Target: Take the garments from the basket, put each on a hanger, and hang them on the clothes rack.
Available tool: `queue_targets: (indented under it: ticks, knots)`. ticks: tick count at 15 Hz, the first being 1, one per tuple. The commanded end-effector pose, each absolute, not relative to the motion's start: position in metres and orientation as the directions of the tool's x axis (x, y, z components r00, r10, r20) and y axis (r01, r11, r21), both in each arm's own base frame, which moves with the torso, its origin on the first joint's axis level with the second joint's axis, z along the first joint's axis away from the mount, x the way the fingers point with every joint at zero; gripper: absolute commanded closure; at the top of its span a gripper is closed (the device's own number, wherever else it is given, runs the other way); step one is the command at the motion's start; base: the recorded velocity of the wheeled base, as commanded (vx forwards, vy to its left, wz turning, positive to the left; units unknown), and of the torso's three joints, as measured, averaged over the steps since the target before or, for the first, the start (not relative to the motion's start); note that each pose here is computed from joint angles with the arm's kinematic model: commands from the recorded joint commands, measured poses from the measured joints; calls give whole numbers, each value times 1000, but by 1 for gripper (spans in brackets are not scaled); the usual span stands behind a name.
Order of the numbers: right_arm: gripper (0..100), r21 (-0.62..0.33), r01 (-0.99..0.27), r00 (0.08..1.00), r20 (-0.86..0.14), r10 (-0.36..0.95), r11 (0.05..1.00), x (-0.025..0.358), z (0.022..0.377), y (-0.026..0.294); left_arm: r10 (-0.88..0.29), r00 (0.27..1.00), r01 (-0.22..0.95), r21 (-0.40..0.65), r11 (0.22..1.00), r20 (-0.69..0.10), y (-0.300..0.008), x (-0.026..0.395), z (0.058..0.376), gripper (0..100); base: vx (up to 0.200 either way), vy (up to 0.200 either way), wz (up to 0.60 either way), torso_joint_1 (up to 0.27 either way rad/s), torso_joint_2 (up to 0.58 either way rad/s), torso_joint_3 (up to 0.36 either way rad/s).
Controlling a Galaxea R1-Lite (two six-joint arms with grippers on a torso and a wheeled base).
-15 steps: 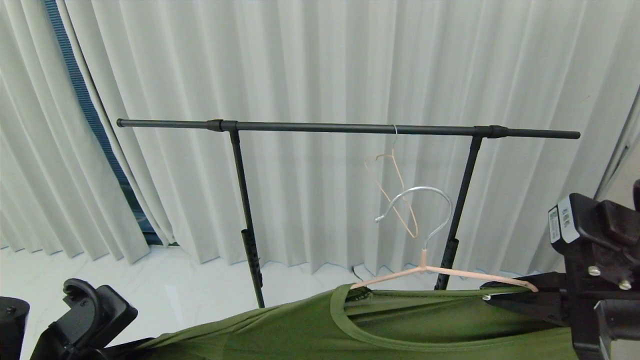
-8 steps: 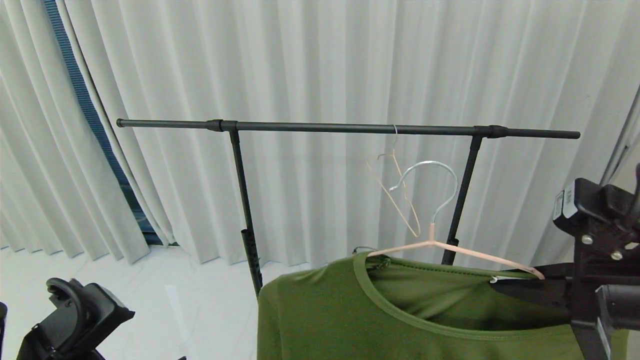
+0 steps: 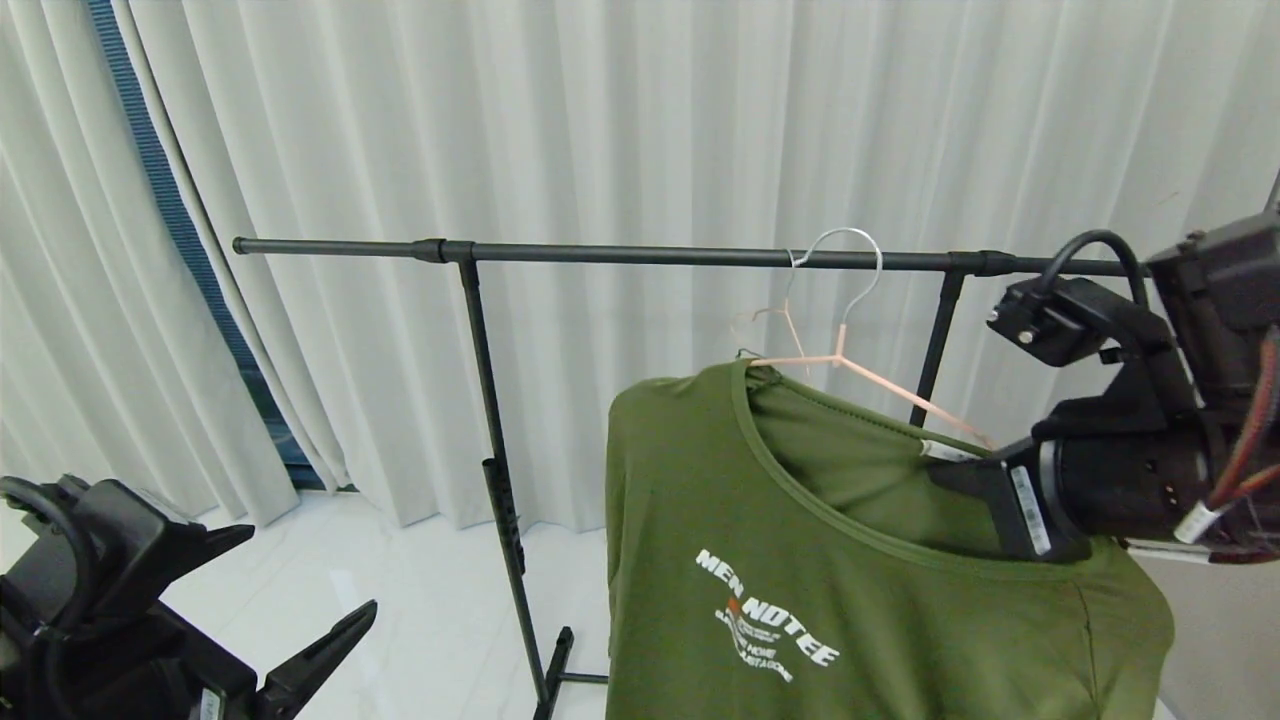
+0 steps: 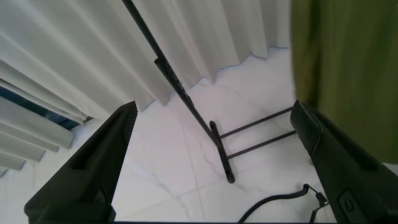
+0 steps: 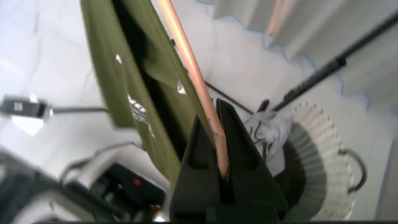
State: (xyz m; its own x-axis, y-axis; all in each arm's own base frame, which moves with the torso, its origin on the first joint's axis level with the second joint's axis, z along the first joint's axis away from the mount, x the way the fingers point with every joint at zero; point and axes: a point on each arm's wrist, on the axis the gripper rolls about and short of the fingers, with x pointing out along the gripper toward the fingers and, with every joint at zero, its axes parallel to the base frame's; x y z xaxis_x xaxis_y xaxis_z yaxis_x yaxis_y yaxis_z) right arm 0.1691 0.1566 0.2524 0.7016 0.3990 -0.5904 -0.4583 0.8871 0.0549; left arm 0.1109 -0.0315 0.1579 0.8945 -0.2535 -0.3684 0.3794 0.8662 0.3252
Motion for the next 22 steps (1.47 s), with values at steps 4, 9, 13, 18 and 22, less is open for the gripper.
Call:
queue_targets:
  ticks: [4, 9, 13, 18, 22]
  knots:
    - [100, 46, -315, 739, -615, 276, 948, 214, 250, 190, -243, 892, 376, 324, 868, -381, -32, 114, 157, 0, 0, 0, 0, 0, 0, 0]
    - [100, 43, -308, 747, -608, 269, 951, 217, 251, 193, -219, 893, 357, 324, 876, -392, -32, 119, 157, 0, 80, 0, 0, 1, 1, 3]
    - [100, 40, -307, 747, -609, 267, 951, 221, 250, 197, -213, 893, 353, 323, 878, -397, -31, 121, 157, 0, 200, 0, 0, 1, 1, 2]
    - [100, 41, -306, 749, -606, 267, 951, 222, 251, 198, -213, 892, 354, 324, 877, -398, -32, 121, 157, 0, 200, 0, 0, 4, 2, 5]
    - [100, 28, -314, 744, -614, 264, 949, 221, 247, 203, -214, 890, 358, 326, 875, -404, -31, 120, 155, 0, 200, 0, 0, 1, 0, 4]
